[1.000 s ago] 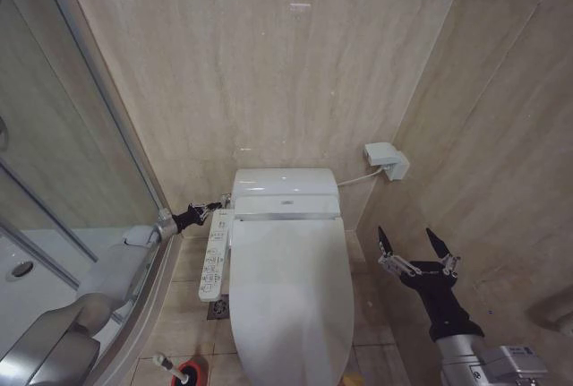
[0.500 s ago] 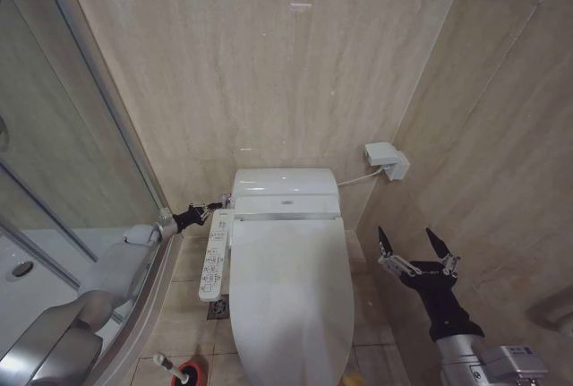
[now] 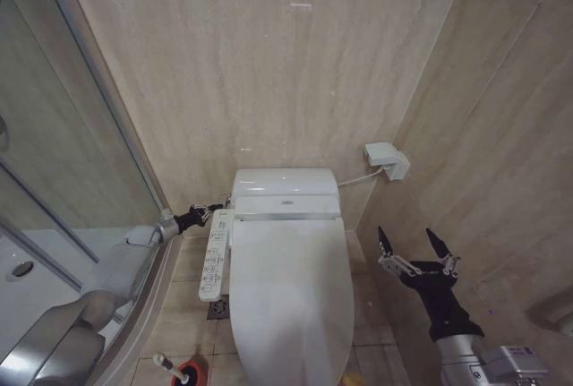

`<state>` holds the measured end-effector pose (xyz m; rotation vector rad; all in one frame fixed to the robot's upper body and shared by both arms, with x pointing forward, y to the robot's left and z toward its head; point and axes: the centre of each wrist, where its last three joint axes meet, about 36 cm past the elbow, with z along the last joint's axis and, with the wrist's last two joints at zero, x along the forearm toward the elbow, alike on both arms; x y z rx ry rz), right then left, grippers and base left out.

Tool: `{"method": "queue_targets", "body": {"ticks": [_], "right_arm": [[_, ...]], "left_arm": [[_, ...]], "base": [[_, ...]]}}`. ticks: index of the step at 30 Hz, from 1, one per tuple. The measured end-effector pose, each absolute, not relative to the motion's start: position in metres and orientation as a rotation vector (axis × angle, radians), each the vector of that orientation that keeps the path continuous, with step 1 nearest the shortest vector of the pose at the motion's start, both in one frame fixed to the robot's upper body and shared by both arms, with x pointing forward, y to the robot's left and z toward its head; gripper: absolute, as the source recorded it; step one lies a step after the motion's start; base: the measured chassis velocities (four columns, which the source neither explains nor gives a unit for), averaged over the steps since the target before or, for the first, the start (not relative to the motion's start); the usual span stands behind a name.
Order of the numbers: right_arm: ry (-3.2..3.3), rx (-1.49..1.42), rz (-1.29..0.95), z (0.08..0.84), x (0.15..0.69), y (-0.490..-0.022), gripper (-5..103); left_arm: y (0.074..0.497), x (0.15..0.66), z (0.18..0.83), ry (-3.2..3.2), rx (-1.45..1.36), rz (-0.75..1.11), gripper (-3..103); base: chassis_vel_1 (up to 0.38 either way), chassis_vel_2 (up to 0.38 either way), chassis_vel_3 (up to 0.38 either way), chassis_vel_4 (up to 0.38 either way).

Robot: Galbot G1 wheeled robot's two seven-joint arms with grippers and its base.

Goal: Open the toilet lid, clean the toilet bowl with a toilet brush, close the toilet lid, and flush.

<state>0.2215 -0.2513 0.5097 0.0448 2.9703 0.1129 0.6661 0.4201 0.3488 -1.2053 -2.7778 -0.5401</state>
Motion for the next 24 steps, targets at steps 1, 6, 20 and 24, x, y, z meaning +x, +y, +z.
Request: {"method": "queue_targets", "body": {"ticks": [1,6,20,24], "right_arm": [[2.97,0.045,0.113,0.51,0.221,-0.251,100],[2.97,0.045,0.113,0.51,0.221,-0.251,100],[2.97,0.045,0.113,0.51,0.221,-0.251,100],[2.97,0.045,0.113,0.51,0.221,-0.251,100]], "left_arm": [[0.42,0.665,0.347,-2.776,-1.204,-0.539,0],[0.422,0.661,0.34,-2.758,-1.2,-0.539,0],[0.442,0.641,0.322,-2.769,-1.105,-0.505,0],[0.436,0.639,0.319,-2.795,-1.082,-0.488,0]], "base": [[0.0,0.0,0.0,0.0],[0.0,0.0,0.0,0.0],[0.0,0.0,0.0,0.0],[0.0,0.0,0.0,0.0]]}}
